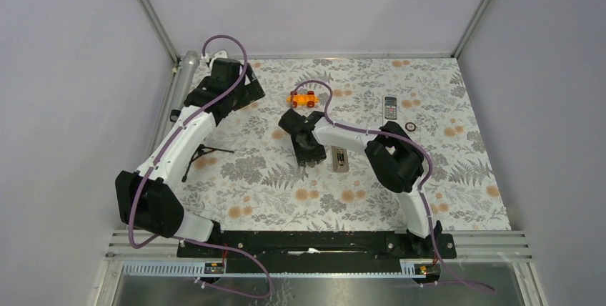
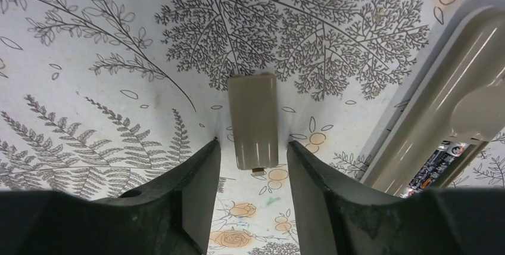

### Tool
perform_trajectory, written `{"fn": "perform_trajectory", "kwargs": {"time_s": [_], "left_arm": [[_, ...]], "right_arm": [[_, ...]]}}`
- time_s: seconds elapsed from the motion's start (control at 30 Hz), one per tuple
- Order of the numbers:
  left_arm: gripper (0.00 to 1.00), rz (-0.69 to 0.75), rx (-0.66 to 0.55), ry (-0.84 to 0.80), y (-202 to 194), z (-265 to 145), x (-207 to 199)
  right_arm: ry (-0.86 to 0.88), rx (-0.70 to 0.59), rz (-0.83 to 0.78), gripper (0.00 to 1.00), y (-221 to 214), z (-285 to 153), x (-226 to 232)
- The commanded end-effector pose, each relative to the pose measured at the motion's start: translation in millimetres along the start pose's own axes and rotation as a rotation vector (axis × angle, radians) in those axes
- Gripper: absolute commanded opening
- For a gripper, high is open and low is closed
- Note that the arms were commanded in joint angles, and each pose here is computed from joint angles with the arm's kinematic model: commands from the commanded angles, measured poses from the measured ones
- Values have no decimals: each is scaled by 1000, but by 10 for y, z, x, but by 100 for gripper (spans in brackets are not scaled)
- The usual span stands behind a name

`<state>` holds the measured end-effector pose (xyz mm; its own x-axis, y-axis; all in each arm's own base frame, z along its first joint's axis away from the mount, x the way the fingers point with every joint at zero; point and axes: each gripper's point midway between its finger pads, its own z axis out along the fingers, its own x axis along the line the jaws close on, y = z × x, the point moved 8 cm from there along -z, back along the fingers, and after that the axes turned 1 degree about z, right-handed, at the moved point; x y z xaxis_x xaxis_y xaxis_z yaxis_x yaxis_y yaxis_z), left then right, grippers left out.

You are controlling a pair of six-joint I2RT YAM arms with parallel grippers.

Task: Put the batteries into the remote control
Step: Pick up the battery cover at the center of the board.

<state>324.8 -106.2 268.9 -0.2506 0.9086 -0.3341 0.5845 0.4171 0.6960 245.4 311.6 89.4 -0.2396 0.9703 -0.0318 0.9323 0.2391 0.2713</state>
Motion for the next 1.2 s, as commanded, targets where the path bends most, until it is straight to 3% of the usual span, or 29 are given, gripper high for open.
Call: {"fn": "perform_trajectory", "kwargs": {"time_s": [0.0,0.2,0.5,0.83,1.17], "left_arm": [[96,-9,-55,-64,122,-99,-57],[96,-13,-54,-72,111,-107,-52],[96,-12,-56,-77,101,-126,-31],[96,53,21,-203,-1,-100,-124],[85,61,307,-454,-332,240,-393]], "right_arm": [[-6,22,-1,52,60,-75,43],[-6,36,-1,49,61,-9,28],[13,15,17,21,94,-107,-1],[-42,-77,89,20,222,-809,-425],[-111,-7,262,20,139,-787,-1206]]}}
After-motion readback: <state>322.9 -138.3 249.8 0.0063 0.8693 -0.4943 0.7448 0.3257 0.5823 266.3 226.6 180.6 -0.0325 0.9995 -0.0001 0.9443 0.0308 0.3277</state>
